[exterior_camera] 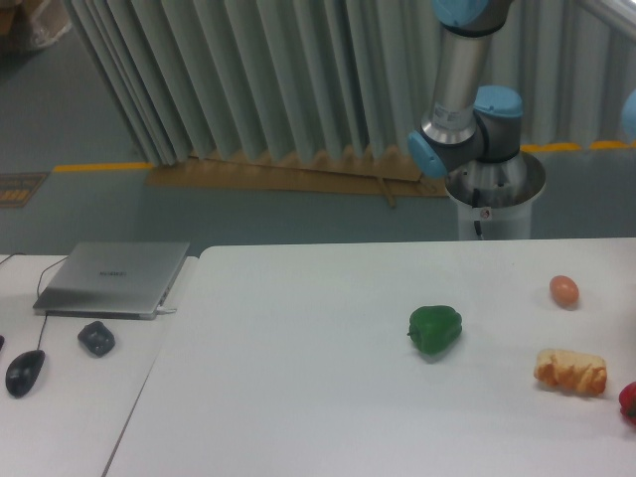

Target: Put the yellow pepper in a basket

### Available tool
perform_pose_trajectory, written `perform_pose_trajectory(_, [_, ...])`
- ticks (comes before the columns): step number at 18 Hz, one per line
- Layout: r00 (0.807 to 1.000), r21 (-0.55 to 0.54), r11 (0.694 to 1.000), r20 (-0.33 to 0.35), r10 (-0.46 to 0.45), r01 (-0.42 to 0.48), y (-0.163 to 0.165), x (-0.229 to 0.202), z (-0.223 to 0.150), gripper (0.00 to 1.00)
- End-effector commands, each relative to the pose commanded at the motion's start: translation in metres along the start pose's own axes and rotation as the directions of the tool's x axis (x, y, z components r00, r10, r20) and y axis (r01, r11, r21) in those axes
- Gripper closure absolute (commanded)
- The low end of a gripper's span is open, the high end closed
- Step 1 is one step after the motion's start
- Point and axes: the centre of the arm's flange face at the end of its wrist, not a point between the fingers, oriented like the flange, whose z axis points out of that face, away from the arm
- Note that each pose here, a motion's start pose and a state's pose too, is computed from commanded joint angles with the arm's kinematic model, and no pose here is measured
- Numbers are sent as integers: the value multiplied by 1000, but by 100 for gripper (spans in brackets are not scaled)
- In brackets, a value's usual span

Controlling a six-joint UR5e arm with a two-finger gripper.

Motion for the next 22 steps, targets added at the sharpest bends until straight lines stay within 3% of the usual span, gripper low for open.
perform_pose_trajectory(4, [998,-21,999,-35,47,-48,-14,-15,21,0])
perform_pose_trajectory(8, [996,-32,995,-10,90,-90,-30,-41,41,0])
perform_pose_trajectory(22, [996,-29,996,-12,85,-85,-29,-34,39,0])
